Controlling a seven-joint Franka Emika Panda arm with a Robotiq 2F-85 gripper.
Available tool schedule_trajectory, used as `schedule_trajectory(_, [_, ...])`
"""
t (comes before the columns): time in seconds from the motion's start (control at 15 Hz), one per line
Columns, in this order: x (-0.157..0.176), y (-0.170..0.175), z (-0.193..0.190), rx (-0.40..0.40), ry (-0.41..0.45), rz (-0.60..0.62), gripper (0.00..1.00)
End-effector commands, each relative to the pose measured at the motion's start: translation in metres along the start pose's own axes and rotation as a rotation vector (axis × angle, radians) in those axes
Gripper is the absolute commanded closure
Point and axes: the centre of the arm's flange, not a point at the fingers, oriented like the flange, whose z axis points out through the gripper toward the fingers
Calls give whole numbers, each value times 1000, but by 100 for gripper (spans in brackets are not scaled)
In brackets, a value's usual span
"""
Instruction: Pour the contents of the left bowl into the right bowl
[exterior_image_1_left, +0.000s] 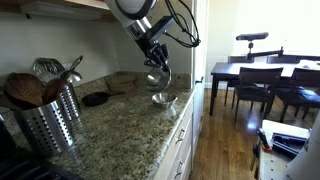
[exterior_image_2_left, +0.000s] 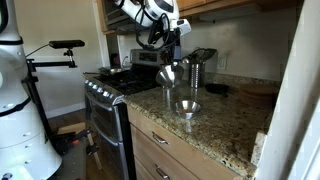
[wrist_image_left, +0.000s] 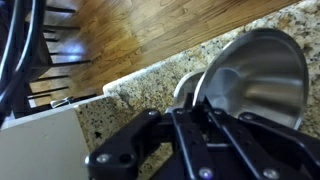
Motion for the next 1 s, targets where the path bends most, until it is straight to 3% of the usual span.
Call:
schedule_trajectory(0.0, [-9,2,-1,90,16,-40,93])
schedule_trajectory(0.93, [-15,-36,20,296,-27,-250,93])
